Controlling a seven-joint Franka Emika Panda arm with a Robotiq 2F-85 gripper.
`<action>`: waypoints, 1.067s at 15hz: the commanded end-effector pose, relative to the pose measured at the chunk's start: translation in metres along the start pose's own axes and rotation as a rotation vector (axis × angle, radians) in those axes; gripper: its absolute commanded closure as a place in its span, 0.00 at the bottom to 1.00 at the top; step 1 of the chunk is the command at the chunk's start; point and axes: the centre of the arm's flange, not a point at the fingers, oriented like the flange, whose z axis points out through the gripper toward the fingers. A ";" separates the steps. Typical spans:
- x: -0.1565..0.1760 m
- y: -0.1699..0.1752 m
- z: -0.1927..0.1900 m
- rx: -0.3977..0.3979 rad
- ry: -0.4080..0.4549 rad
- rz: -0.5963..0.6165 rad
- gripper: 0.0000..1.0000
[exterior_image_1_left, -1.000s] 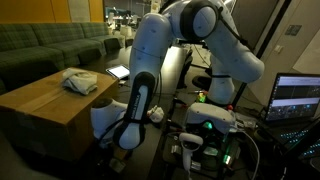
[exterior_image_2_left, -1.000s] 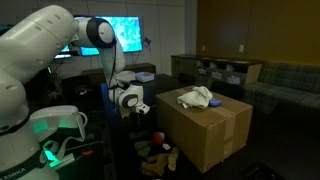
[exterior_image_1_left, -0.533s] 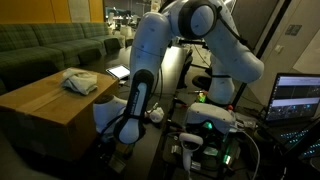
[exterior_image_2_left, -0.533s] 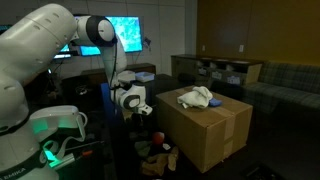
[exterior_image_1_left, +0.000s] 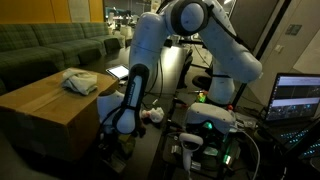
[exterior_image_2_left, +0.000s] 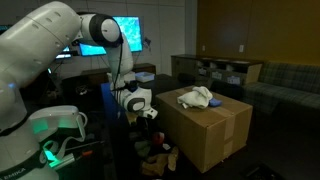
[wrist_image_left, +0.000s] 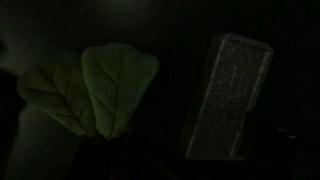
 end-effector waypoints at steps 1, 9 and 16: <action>0.002 0.011 -0.015 0.044 0.023 -0.038 0.00; 0.000 -0.003 -0.012 0.062 0.018 -0.101 0.00; 0.000 -0.013 -0.004 0.075 0.000 -0.120 0.00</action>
